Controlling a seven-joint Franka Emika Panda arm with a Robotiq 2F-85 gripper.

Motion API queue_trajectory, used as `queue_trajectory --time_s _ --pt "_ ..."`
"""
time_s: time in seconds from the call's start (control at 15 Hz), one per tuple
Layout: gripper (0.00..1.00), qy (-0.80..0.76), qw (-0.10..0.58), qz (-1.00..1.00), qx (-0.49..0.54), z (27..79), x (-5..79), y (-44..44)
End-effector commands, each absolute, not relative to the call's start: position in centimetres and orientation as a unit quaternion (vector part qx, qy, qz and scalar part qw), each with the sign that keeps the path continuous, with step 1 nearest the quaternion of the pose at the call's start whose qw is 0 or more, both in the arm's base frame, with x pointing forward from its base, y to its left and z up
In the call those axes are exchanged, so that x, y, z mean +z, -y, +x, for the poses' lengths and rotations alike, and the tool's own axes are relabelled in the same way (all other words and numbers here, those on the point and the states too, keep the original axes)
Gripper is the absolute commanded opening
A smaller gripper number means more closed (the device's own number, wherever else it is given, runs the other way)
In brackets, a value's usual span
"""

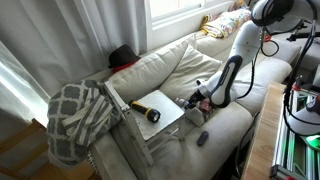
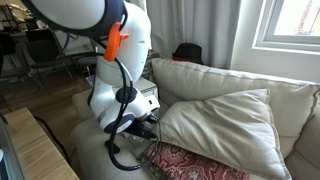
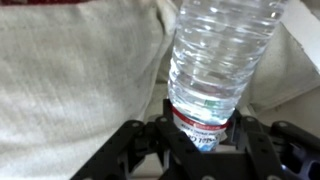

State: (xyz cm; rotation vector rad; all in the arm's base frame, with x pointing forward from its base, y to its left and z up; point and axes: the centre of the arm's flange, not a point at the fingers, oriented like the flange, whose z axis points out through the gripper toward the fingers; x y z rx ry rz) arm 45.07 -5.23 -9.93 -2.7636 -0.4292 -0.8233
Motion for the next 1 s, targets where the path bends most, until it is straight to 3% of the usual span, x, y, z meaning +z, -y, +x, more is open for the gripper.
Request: queue_trajectory --time_s 0.0,0.47,0.53,0.73,0.8,0.93 --pt "0.24 0.148 0.111 -0.926 -0.329 43.5 -4.6 5.6" --pt "0.24 0.185 0.113 -0.888 -0.404 43.0 -0.2 5.5" --pt "0.49 0.175 0.116 -0.895 -0.394 43.3 -2.2 5.6" --pt "0.49 0.185 0.111 -0.892 -0.398 43.6 -1.5 5.4" --pt "0.24 0.186 0.111 -0.891 -0.398 43.6 -1.4 5.3" --pt "0.24 0.192 0.119 -0.882 -0.413 44.5 -1.1 5.0"
